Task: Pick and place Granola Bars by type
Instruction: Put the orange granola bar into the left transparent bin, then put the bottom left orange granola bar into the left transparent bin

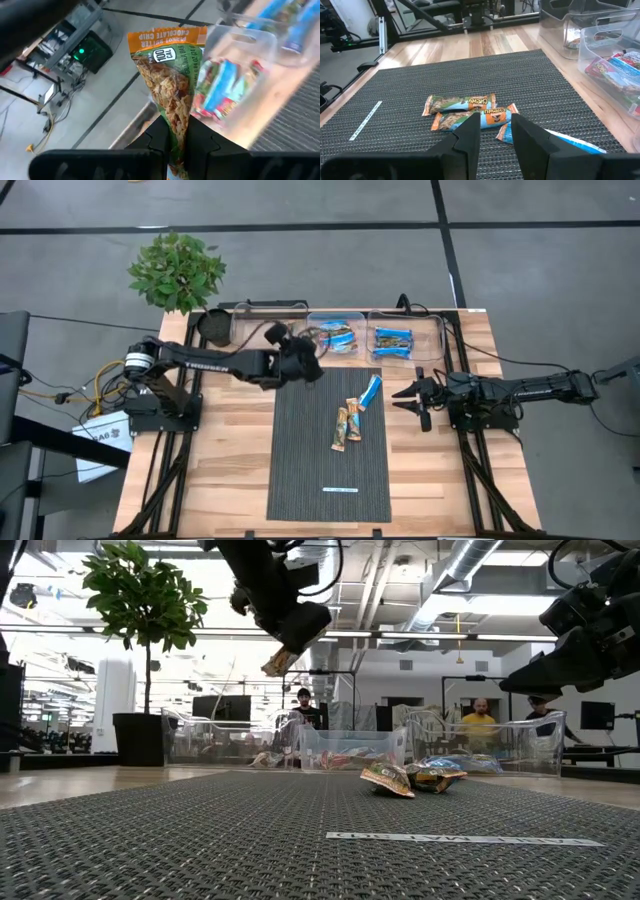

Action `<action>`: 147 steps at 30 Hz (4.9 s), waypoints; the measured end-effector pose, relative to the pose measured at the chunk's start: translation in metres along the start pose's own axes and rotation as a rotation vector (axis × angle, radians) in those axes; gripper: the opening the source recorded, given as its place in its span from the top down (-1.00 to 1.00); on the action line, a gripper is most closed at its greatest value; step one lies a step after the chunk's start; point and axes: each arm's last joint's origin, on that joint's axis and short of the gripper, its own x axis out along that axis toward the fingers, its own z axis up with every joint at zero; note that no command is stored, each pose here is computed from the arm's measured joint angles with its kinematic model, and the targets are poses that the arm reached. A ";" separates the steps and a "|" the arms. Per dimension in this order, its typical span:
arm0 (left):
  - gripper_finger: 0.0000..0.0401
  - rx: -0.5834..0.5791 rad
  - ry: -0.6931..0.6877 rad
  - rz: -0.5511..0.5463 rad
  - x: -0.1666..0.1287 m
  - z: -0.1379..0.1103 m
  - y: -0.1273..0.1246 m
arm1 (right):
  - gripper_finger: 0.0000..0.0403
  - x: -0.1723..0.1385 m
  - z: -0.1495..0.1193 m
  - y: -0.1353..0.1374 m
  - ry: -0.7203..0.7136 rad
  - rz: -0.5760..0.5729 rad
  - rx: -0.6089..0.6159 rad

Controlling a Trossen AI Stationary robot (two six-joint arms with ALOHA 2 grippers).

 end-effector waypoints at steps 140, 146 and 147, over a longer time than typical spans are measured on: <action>0.13 0.356 0.000 -1.102 -0.083 -0.012 -0.039 | 0.49 0.000 0.000 0.000 0.000 0.000 0.000; 0.13 0.484 -0.069 -1.118 -0.098 -0.020 -0.057 | 0.49 0.000 0.000 0.000 0.000 0.000 0.000; 0.13 0.515 -0.085 -1.109 -0.099 -0.020 -0.058 | 0.49 0.000 0.000 0.000 0.000 -0.001 0.000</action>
